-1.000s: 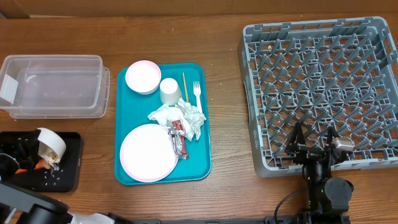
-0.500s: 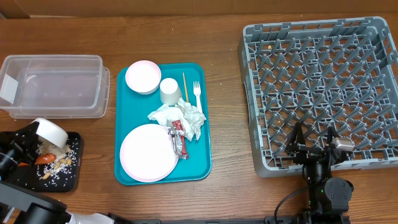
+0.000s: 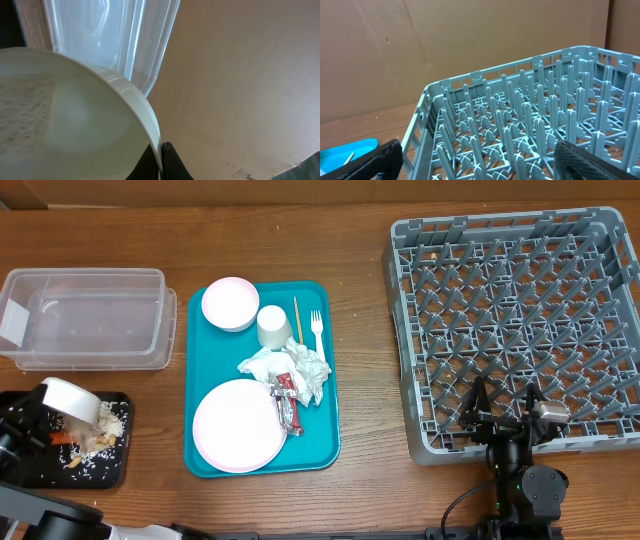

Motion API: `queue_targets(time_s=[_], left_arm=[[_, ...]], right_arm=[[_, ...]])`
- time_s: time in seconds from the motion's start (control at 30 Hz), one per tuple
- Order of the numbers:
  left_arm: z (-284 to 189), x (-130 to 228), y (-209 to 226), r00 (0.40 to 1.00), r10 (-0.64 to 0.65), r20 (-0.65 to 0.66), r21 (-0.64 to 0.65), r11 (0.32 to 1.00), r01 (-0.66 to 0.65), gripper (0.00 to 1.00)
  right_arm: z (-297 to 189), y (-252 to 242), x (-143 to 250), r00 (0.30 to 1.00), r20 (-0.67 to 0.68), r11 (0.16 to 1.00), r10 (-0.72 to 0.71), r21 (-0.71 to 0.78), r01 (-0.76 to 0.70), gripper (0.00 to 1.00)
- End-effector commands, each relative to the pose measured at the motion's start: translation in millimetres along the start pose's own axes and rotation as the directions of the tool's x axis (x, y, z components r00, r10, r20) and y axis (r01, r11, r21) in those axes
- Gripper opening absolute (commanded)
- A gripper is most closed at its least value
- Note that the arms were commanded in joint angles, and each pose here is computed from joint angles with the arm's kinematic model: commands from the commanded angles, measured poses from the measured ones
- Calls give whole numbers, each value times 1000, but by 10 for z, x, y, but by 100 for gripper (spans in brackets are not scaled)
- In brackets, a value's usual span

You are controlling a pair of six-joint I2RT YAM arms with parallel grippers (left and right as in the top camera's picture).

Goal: Sort waste into correct bins and load items into the dishwasher
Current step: 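Tip the rice bowl over the black tray to dump the food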

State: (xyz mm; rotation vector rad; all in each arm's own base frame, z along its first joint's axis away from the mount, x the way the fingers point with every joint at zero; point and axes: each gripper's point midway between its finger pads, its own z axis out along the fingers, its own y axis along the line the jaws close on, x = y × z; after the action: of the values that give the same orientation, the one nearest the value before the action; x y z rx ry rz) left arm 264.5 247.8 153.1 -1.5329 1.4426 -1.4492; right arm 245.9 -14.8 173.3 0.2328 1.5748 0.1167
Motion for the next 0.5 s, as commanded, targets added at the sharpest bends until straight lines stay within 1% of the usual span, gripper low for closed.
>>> queue_targets(time_s=[0.0,0.1,0.2,0.27,0.33,0.47], left_arm=[[-49,33,-85,998,-56,-39,71,996,59,4],[-58,-47,-20,998,-60,-1,35,998,60,4],[-77,-12,-82,998,-61,-25,72,995,62,4],[-77,-45,-42,996,-85,-6,49,995,85,4],[-85,54,-154,994,-93,-65,111,989,100,4],[-86,83,-190,992,-90,-84,130,986,101,4]], right_arm=[[2,-16,14,1000,5,1000,-7,6,7,100],[2,-16,14,1000,5,1000,-7,6,7,100],[2,-16,14,1000,5,1000,-7,6,7,100],[2,-16,14,1000,5,1000,-7,6,7,100],[2,-16,14,1000,5,1000,-7,6,7,100],[2,-16,14,1000,5,1000,-7,6,7,100]])
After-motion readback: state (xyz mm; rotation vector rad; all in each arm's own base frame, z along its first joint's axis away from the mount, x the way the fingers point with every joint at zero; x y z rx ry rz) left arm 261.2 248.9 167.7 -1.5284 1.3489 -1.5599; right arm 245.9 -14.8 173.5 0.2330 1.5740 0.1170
